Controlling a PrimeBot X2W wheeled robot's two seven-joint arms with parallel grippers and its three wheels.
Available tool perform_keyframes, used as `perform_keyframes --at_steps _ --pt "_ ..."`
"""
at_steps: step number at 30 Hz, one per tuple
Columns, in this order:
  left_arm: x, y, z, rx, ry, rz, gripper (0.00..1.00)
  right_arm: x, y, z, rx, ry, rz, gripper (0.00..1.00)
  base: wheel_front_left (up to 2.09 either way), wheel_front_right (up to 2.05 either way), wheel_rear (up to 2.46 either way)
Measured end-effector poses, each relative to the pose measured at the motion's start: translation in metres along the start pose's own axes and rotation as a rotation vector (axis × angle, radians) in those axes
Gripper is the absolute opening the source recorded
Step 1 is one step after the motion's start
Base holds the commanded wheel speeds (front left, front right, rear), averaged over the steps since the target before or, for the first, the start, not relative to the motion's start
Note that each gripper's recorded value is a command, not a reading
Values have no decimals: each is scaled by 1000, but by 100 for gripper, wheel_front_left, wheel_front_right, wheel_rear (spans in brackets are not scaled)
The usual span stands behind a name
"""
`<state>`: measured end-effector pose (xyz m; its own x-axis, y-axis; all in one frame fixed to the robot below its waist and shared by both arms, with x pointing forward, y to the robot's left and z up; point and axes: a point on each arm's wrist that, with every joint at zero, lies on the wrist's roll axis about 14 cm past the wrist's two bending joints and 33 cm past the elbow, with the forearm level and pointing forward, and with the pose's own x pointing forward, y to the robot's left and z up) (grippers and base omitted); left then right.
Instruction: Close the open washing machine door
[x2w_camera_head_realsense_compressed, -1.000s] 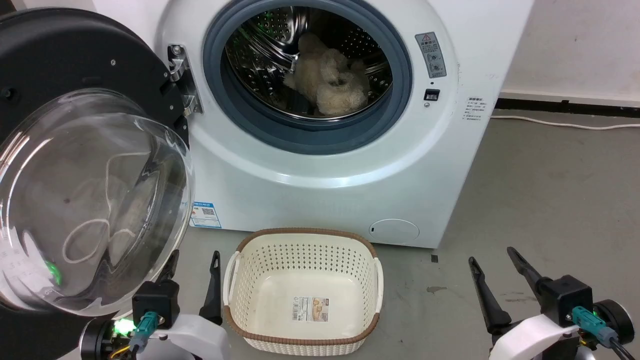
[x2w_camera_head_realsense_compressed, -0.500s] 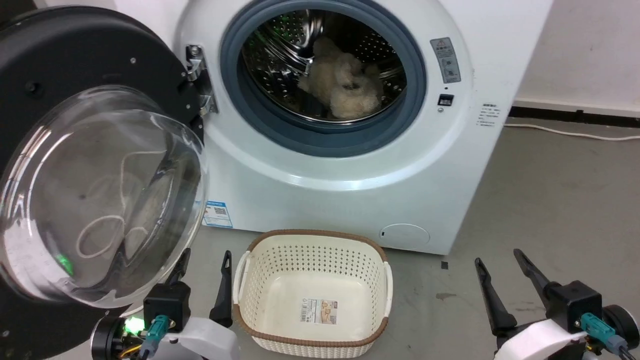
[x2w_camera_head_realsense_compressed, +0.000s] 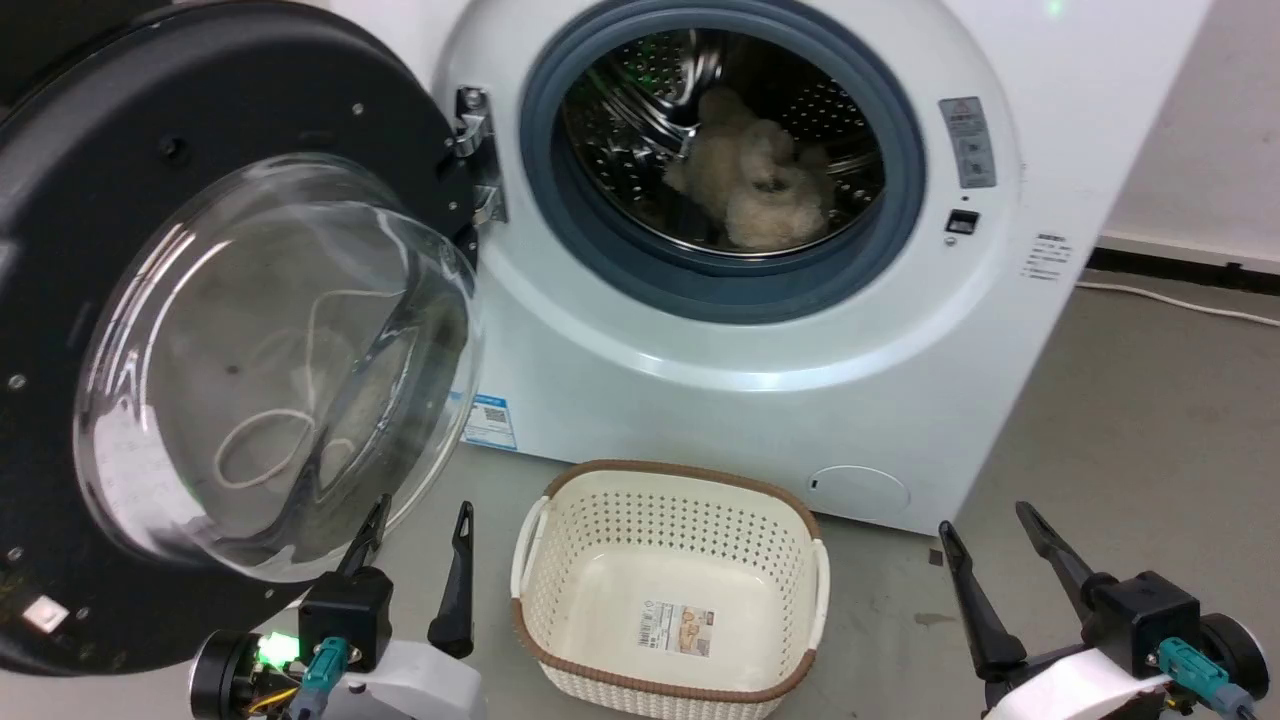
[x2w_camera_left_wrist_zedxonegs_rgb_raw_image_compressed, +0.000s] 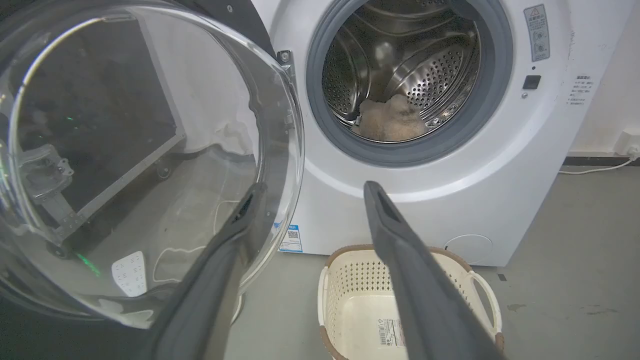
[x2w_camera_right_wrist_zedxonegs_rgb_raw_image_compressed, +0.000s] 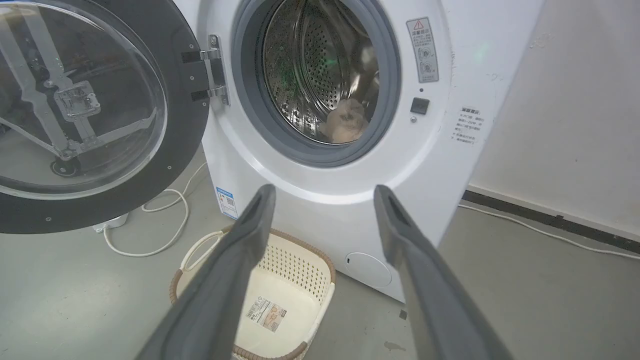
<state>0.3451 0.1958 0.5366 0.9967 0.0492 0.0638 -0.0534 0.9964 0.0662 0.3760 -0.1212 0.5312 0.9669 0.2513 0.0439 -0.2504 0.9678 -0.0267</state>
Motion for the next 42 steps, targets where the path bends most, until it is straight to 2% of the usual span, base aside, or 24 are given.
perform_keyframes --at_steps 19,42 --pt "-22 30 3 22 -31 116 100 17 41 -7 -5 -3 160 100 0 0 0" --pt "-45 49 12 54 -78 191 100 26 82 -2 1 -43 304 100 0 0 0"
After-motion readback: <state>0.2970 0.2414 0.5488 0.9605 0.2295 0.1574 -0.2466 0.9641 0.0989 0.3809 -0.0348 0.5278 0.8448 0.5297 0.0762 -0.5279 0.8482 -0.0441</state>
